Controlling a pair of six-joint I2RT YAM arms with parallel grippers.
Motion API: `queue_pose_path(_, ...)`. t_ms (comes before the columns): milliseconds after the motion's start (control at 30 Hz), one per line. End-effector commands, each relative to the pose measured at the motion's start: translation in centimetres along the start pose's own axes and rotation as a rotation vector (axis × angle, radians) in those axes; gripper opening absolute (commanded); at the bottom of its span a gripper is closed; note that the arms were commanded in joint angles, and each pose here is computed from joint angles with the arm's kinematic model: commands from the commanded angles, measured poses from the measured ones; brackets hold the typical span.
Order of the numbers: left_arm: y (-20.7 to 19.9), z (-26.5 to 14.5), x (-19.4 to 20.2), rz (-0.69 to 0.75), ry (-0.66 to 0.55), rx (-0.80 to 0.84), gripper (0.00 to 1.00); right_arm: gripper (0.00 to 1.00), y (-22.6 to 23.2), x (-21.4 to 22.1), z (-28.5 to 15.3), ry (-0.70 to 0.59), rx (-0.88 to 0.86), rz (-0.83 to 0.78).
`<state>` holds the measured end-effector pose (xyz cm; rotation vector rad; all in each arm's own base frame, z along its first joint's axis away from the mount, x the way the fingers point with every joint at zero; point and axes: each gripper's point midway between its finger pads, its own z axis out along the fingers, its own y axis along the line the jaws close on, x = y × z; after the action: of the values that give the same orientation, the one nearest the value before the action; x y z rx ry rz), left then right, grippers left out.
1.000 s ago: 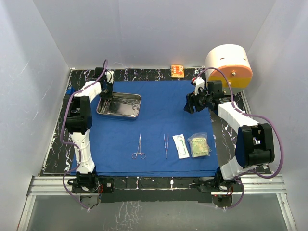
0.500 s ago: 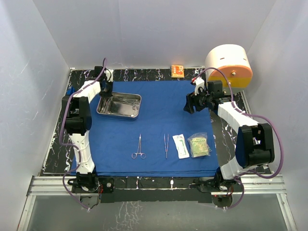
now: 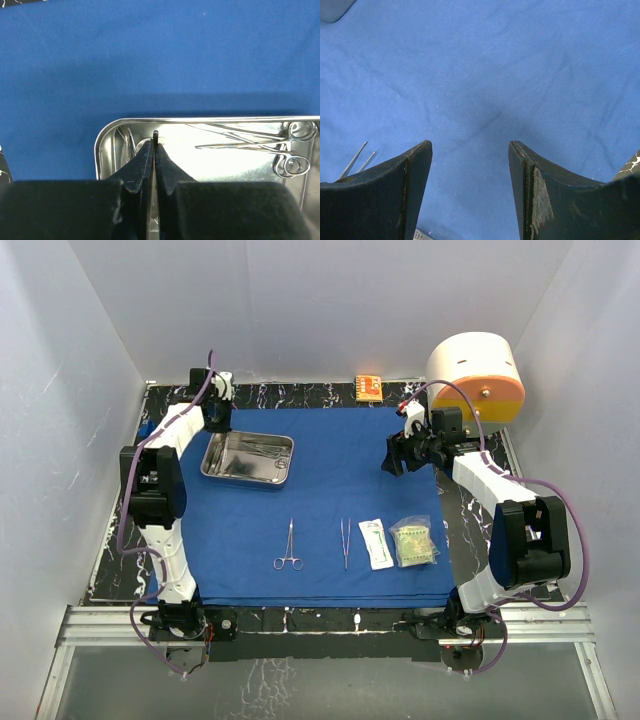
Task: Open and lay out the surgical kit
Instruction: Pick up the medical item from the container.
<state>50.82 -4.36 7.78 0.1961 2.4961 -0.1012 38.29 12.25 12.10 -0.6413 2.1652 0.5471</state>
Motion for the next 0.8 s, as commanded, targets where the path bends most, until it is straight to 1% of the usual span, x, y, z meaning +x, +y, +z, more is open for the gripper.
queue_pose_path(0, -0.8, -4.6, -3.7, 0.007, -0.106, 0.024, 0.00, 0.61, 0.0, -2.3, -0.9, -0.071, 0.008, -0.033)
queue_pose_path(200, -1.0, -5.4, -3.9, 0.005, -0.121, 0.032, 0.00, 0.62, -0.1, -2.2, -0.8, -0.068, 0.006, -0.030)
queue_pose_path(433, -1.2, -5.4, -4.1, 0.000, -0.129, 0.042, 0.00, 0.62, -0.1, -2.3, -0.9, -0.070, 0.009, -0.034)
queue_pose_path(600, -1.2, -4.6, -4.5, 0.005, -0.133, 0.041, 0.00, 0.62, 0.0, -2.3, -0.9, -0.071, 0.009, -0.035)
queue_pose_path(767, -0.7, -2.8, -5.0, 0.013, -0.130, 0.026, 0.00, 0.62, -0.1, -2.3, -1.0, -0.070, 0.013, -0.037)
